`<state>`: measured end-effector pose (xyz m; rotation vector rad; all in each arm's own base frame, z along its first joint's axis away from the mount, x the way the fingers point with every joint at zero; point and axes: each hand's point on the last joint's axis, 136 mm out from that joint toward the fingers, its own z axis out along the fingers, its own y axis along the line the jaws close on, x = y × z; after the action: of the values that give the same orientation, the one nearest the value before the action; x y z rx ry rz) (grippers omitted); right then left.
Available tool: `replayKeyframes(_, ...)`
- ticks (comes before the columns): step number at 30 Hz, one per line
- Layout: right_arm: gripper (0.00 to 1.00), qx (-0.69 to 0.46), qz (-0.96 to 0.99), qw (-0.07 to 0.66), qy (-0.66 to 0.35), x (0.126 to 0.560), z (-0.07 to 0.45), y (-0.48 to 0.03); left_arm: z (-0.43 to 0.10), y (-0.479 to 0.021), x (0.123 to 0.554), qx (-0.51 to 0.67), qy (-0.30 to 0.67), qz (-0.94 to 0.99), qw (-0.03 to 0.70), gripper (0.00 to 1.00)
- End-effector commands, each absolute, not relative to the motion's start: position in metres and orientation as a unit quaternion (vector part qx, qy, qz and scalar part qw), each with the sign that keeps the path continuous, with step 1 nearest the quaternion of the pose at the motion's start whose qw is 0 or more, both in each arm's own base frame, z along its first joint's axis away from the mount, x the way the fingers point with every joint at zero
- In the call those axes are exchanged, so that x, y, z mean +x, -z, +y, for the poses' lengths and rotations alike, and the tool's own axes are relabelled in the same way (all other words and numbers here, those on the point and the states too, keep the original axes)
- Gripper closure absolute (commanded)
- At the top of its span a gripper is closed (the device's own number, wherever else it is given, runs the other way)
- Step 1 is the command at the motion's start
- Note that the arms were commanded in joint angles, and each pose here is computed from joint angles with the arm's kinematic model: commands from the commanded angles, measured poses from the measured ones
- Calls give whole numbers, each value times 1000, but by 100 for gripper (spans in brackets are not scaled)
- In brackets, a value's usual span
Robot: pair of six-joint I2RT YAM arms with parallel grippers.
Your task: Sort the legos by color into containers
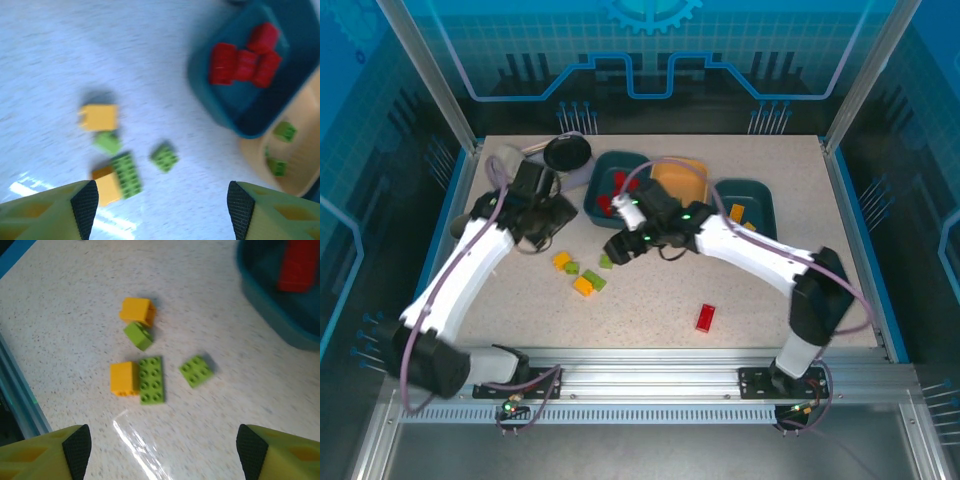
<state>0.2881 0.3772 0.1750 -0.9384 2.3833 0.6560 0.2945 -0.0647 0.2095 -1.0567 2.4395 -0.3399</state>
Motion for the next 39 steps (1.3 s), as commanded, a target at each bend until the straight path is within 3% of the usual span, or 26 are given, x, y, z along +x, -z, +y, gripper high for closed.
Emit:
replayKeyframes(1,18,-384,868,230,-216,279,412,-162,-29,-204,239,-446,72,862,229,28)
replayKeyframes(10,9,-373,885,213,-178,295,484,-105,-12,-214,153,-449,93,860,224,25)
replayKeyframes(20,8,-359,902,192,-142,317,520,-43,-8,-219,120,-422,98,874,218,25)
replayKeyframes(27,23,-354,904,191,-145,323,533,-23,-6,-223,112,-413,97,877,223,26)
replayKeyframes(35,59,-350,905,194,-146,326,534,-24,-6,-224,111,-412,102,876,227,26)
replayKeyframes(39,64,-345,900,220,-154,334,533,-57,-9,-224,116,-412,109,875,230,27)
